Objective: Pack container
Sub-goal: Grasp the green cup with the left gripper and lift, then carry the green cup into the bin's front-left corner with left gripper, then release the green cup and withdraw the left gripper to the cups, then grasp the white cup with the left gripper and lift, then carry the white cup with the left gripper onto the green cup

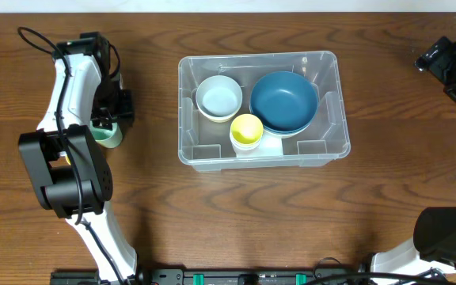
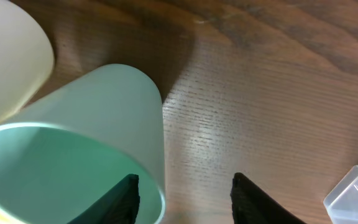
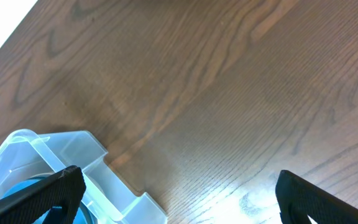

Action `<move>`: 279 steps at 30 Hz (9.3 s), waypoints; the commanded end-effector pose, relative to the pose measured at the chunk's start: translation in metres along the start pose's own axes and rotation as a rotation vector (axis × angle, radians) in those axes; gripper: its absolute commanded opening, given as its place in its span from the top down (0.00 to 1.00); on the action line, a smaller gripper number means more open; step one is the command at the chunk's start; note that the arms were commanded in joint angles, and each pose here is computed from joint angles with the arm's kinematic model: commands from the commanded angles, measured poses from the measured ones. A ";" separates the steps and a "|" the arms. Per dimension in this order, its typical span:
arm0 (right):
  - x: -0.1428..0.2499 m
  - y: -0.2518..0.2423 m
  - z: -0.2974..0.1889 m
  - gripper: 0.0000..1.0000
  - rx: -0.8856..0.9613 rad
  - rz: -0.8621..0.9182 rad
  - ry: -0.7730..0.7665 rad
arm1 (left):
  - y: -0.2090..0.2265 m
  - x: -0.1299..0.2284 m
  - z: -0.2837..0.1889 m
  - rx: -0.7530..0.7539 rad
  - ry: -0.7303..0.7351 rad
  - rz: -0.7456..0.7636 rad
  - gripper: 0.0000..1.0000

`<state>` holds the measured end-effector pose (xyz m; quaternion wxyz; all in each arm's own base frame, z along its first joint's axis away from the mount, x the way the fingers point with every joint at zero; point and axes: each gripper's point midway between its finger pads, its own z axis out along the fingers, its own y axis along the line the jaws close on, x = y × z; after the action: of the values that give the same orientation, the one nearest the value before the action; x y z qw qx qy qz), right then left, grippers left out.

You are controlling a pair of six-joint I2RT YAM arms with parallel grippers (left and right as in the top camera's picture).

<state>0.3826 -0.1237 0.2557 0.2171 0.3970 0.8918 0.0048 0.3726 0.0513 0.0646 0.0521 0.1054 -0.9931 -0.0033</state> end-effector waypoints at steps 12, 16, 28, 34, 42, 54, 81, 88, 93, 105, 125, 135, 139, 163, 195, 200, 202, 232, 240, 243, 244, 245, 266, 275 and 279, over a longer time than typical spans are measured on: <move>-0.004 -0.001 -0.010 0.01 -0.008 0.013 -0.027 | 0.000 0.006 0.020 -0.004 0.029 -0.026 0.94; -0.004 -0.001 -0.010 0.01 -0.008 0.013 -0.026 | 0.000 0.007 0.010 -0.005 0.032 -0.049 0.94; -0.004 -0.001 -0.010 0.01 -0.008 0.013 -0.027 | -0.053 0.024 -0.133 0.069 -0.328 0.084 0.94; -0.004 -0.001 -0.010 0.01 -0.008 0.013 -0.027 | -0.119 0.073 -0.201 0.138 -0.545 0.321 0.94; -0.004 -0.001 -0.010 0.01 -0.008 0.013 -0.027 | -0.191 0.115 -0.196 0.164 -0.543 0.605 0.94; -0.004 -0.001 -0.010 0.01 -0.008 0.013 -0.027 | -0.222 0.118 -0.105 0.058 -0.255 0.697 0.94; -0.004 -0.001 -0.010 0.01 -0.008 0.013 -0.027 | -0.217 0.129 -0.034 0.018 -0.145 0.524 0.94; -0.004 -0.001 -0.010 0.01 -0.008 0.013 -0.027 | -0.219 0.125 -0.025 0.029 -0.158 0.485 0.94; -0.004 -0.001 -0.010 0.01 -0.008 0.013 -0.027 | -0.221 0.123 -0.025 0.040 -0.169 0.439 0.94; -0.004 -0.001 -0.010 0.01 -0.008 0.013 -0.027 | -0.212 0.131 -0.006 0.017 -0.130 0.416 0.94; -0.004 -0.001 -0.010 0.01 -0.008 0.013 -0.027 | -0.213 0.127 -0.006 0.024 -0.143 0.419 0.60; -0.004 -0.001 -0.010 0.01 -0.008 0.013 -0.027 | -0.207 0.094 -0.094 0.098 -0.290 0.401 0.59; -0.004 -0.001 -0.010 0.01 -0.008 0.013 -0.027 | -0.200 0.089 -0.141 0.131 -0.368 0.393 0.59; -0.004 -0.001 -0.010 0.01 -0.008 0.013 -0.027 | 0.055 -0.022 -0.169 -0.178 -0.524 -0.279 0.37; -0.004 -0.001 -0.010 0.01 -0.008 0.013 -0.026 | 0.060 -0.067 0.010 -0.032 -0.127 -0.320 0.94; -0.004 -0.001 -0.010 0.01 -0.008 0.013 -0.026 | 0.036 -0.066 -0.035 0.080 -0.207 -0.248 0.94; -0.004 -0.001 -0.010 0.01 -0.008 0.013 -0.027 | 0.026 -0.063 -0.060 0.113 -0.262 -0.227 0.94; -0.004 -0.001 -0.010 0.01 -0.008 0.013 -0.027 | -0.189 0.135 -0.153 0.114 -0.310 0.739 0.94; -0.004 -0.001 -0.010 0.01 -0.008 0.013 -0.027 | -0.181 0.142 -0.108 0.082 -0.207 0.737 0.94; -0.004 -0.001 -0.010 0.01 -0.008 0.013 -0.027 | -0.183 0.142 -0.102 0.084 -0.201 0.739 0.94; -0.004 -0.001 -0.010 0.01 -0.008 0.013 -0.026 | -0.183 0.142 -0.101 0.085 -0.202 0.740 0.94; -0.004 -0.001 -0.010 0.01 -0.008 0.013 -0.027 | -0.184 0.142 -0.101 0.085 -0.203 0.742 0.94; -0.004 -0.001 -0.010 0.01 -0.008 0.013 -0.027 | -0.205 0.160 -0.067 0.053 -0.150 0.840 0.94; -0.004 -0.001 -0.010 0.01 -0.008 0.013 -0.027 | -0.209 0.150 -0.065 0.039 -0.188 0.838 0.94; -0.004 -0.001 -0.010 0.01 -0.008 0.013 -0.027 | -0.205 0.147 -0.065 0.012 -0.193 0.833 0.94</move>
<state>0.3825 -0.1237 0.2557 0.2169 0.3971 0.8918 0.0048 0.2759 -0.1860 0.1443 -0.0460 -0.3026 -0.9514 0.0344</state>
